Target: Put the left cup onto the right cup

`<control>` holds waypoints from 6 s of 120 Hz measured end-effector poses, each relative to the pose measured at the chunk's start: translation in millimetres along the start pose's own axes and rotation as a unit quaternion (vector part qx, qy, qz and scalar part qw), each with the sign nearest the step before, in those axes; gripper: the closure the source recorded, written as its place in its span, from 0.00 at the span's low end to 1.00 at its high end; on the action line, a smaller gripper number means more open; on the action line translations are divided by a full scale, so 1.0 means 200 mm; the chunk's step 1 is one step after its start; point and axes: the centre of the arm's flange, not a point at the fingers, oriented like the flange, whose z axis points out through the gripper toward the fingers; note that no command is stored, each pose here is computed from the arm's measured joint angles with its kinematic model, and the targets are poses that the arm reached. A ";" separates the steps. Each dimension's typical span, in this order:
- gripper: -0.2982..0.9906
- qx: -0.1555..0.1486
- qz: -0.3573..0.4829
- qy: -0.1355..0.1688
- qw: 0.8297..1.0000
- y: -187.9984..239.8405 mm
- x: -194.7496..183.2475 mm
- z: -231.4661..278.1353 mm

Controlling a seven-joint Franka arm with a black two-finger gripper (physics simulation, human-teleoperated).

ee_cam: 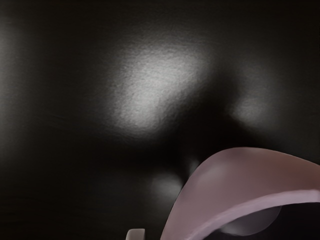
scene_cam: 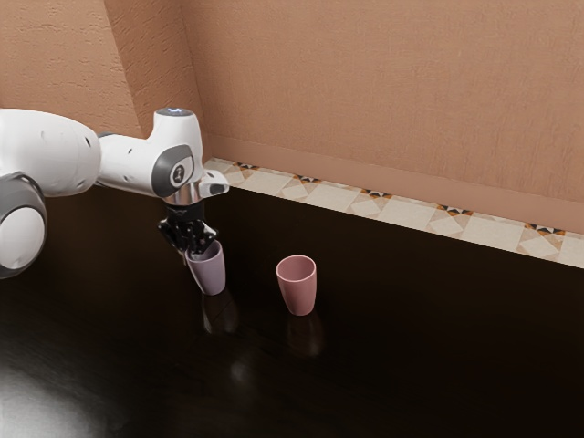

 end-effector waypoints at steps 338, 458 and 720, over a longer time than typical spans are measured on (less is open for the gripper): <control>0.84 -0.053 0.042 0.103 0.992 0.87 -0.14 -0.80; 0.84 -0.061 -0.007 0.083 0.995 0.92 -0.31 -0.74; 0.24 -0.059 -0.027 0.069 0.995 0.94 -0.25 -0.61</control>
